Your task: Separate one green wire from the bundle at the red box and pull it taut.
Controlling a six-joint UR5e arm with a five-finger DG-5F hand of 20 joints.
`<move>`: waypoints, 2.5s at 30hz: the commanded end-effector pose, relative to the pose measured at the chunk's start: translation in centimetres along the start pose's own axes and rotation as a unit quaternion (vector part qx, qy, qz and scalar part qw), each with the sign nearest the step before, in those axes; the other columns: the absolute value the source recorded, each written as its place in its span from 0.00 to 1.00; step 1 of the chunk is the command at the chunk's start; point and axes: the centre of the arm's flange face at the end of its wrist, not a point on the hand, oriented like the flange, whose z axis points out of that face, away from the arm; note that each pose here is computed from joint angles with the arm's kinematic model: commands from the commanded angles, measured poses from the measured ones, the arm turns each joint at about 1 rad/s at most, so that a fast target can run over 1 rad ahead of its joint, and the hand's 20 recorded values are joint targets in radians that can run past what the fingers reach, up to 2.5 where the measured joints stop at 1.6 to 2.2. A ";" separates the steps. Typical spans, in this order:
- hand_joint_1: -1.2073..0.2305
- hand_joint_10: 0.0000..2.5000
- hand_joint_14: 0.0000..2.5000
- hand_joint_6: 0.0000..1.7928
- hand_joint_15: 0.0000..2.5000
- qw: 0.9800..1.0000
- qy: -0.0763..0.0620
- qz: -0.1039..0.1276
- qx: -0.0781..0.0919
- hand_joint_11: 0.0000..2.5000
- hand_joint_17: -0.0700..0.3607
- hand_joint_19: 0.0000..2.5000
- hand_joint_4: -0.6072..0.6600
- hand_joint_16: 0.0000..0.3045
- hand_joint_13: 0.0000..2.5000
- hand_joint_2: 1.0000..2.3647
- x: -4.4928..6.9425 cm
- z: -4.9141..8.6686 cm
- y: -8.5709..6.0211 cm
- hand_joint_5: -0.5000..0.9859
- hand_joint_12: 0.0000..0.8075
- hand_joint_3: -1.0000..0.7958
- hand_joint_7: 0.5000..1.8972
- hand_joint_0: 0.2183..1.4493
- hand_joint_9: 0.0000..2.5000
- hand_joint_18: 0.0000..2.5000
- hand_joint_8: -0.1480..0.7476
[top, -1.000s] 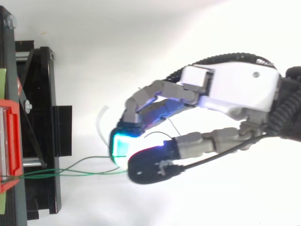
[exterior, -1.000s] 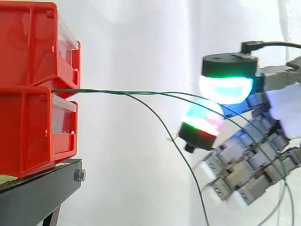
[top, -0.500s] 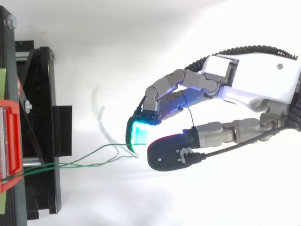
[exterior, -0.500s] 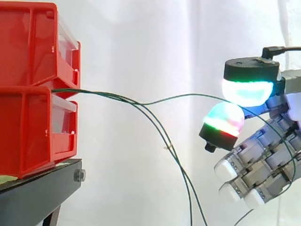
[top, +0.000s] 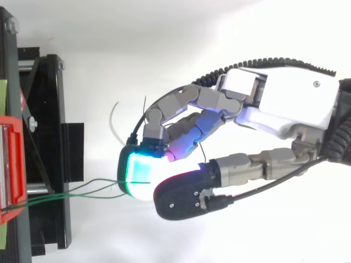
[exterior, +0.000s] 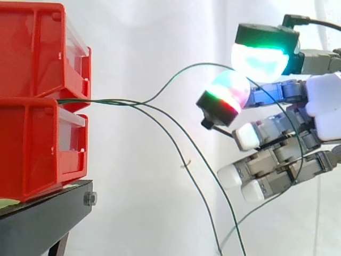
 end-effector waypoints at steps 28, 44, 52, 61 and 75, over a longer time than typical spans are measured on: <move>0.33 0.01 0.01 0.48 0.30 0.998 -0.007 0.042 -0.043 0.46 0.45 0.25 0.42 0.18 0.38 0.01 1.3 3.3 -5.1 0.26 0.46 0.48 0.33 0.29 0.51 0.28 0.47; 0.36 0.01 0.01 0.45 0.33 0.998 -0.006 0.042 -0.041 0.54 0.44 0.26 0.53 0.18 0.39 0.00 1.3 3.2 -5.2 0.25 0.45 0.30 0.31 0.27 0.52 0.28 0.46; 0.41 0.01 0.01 0.46 0.32 0.998 -0.005 0.043 -0.044 0.53 0.46 0.26 0.54 0.19 0.39 0.00 1.4 3.3 -4.9 0.26 0.47 0.28 0.30 0.23 0.52 0.29 0.47; 0.36 0.01 0.01 0.46 0.32 0.998 -0.005 0.043 -0.045 0.54 0.44 0.26 0.55 0.18 0.39 0.00 1.5 3.3 -4.8 0.26 0.45 0.28 0.32 0.27 0.52 0.28 0.46; 0.37 0.01 0.01 0.48 0.32 0.998 -0.006 0.047 -0.050 0.54 0.44 0.27 0.53 0.17 0.39 0.01 1.3 3.7 -3.9 0.26 0.44 0.35 0.35 0.29 0.52 0.28 0.46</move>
